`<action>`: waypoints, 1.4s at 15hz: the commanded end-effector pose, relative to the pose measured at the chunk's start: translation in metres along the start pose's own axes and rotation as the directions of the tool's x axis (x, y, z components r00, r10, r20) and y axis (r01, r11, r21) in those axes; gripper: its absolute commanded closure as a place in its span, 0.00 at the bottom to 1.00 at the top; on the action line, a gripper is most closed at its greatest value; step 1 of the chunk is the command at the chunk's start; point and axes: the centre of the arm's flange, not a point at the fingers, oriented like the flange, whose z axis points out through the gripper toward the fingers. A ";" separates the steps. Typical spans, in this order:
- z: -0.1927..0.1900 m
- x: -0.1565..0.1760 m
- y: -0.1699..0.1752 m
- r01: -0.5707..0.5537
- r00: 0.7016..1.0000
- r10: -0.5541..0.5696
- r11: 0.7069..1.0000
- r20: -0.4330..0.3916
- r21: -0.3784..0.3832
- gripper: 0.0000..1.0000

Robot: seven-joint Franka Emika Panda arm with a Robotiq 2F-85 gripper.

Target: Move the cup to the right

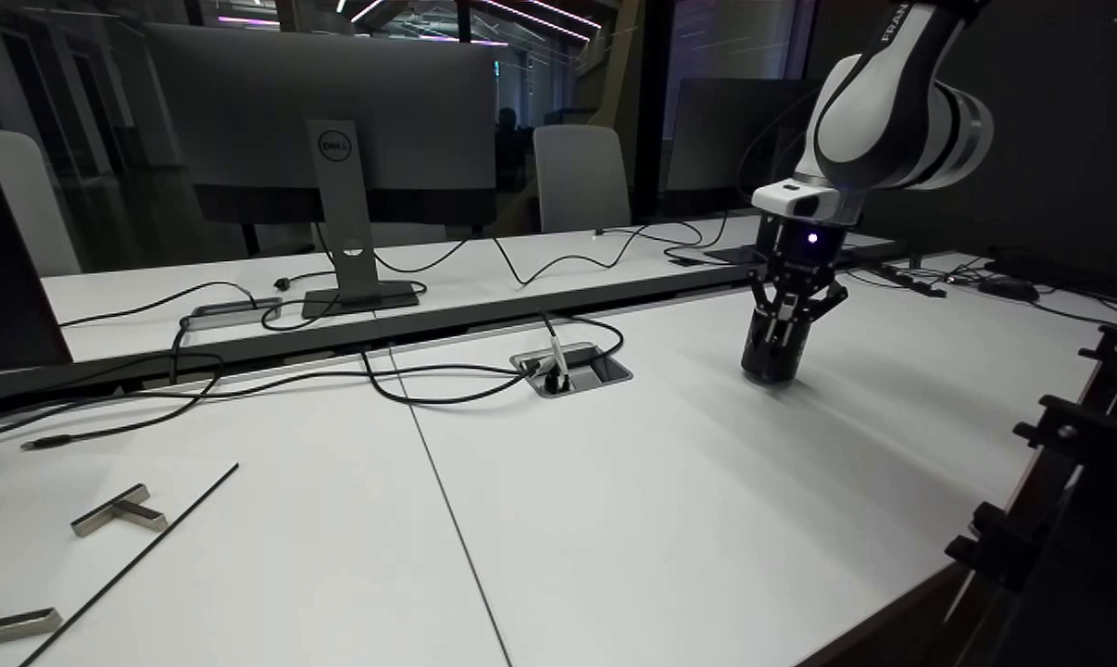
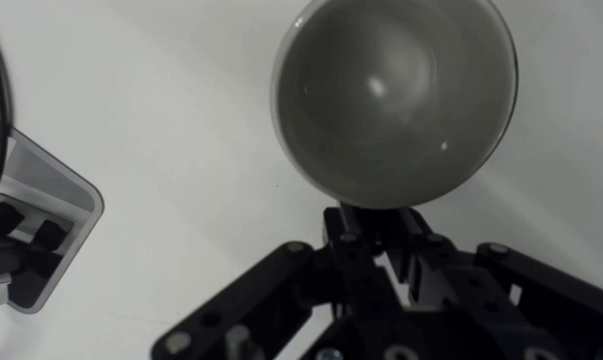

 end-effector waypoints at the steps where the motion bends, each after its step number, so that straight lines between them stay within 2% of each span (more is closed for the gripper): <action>1: -0.002 -0.007 0.011 0.012 1.000 -0.012 1.000 0.008 0.028 0.96; 10: 0.002 -0.008 0.024 0.037 0.999 -0.037 0.997 -0.003 0.065 0.96; 11: 0.003 -0.007 0.025 0.038 0.999 -0.037 0.997 -0.005 0.064 0.64; 16: 0.005 -0.008 0.026 0.036 0.999 -0.036 0.998 -0.005 0.057 0.29; 19: 0.005 -0.007 0.026 0.035 0.999 -0.035 0.998 -0.004 0.055 0.24; 20: 0.004 -0.006 0.026 0.036 0.999 -0.036 0.998 -0.003 0.055 0.11; 21: 0.002 -0.005 0.025 0.036 0.999 -0.036 0.998 0.001 0.054 0.04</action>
